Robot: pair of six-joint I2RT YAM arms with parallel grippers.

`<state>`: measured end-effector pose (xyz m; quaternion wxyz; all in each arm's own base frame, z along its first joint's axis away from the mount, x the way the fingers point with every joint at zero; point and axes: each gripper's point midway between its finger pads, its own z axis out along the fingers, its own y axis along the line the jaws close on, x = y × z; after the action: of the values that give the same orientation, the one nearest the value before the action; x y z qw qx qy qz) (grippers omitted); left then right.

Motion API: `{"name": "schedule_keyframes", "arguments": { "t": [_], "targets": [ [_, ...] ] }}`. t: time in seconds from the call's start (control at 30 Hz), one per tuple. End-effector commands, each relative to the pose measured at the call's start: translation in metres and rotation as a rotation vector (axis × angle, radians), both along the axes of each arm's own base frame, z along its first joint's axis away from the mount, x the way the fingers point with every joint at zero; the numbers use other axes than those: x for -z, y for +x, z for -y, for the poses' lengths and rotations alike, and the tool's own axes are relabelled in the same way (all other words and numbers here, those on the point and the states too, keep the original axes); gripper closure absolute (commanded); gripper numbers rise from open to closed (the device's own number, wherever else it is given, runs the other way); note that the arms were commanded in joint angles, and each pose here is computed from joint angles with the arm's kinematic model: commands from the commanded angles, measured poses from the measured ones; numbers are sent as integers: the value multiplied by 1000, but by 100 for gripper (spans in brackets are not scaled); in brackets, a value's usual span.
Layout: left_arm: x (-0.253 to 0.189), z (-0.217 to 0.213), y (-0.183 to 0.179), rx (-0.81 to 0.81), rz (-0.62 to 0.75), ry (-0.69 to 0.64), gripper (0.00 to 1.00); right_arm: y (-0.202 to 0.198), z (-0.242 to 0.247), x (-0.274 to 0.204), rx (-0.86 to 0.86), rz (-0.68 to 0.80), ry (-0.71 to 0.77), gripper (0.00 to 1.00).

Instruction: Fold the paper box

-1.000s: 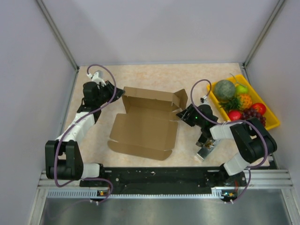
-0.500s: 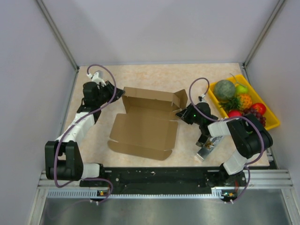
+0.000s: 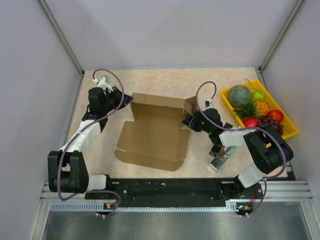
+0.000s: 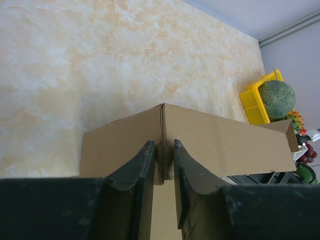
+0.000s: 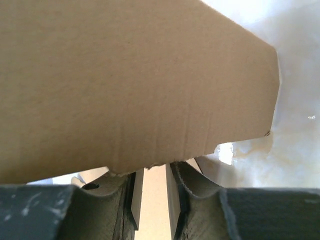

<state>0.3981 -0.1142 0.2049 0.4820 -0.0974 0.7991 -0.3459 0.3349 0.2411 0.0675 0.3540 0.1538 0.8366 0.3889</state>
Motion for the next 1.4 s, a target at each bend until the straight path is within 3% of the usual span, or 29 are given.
{"name": "schedule_keyframes", "arguments": {
  "t": [0.0,0.2,0.43,0.77,1.07,1.37],
  "targets": [
    [11,6,-15,35,-44,-4,76,12,-10,-36,3,106,15,74],
    [13,7,-15,38,-48,-6,77,20,-17,-30,21,88,36,71],
    [11,7,-15,38,-39,-5,77,20,-35,-30,13,77,50,78],
    [9,7,-16,38,-32,-10,78,23,-30,0,119,-36,63,74],
    [11,8,-18,44,-34,-18,78,24,-27,22,194,-105,89,88],
    [6,9,-19,45,-20,-19,78,11,-19,49,263,-236,-7,91]
  ]
}}
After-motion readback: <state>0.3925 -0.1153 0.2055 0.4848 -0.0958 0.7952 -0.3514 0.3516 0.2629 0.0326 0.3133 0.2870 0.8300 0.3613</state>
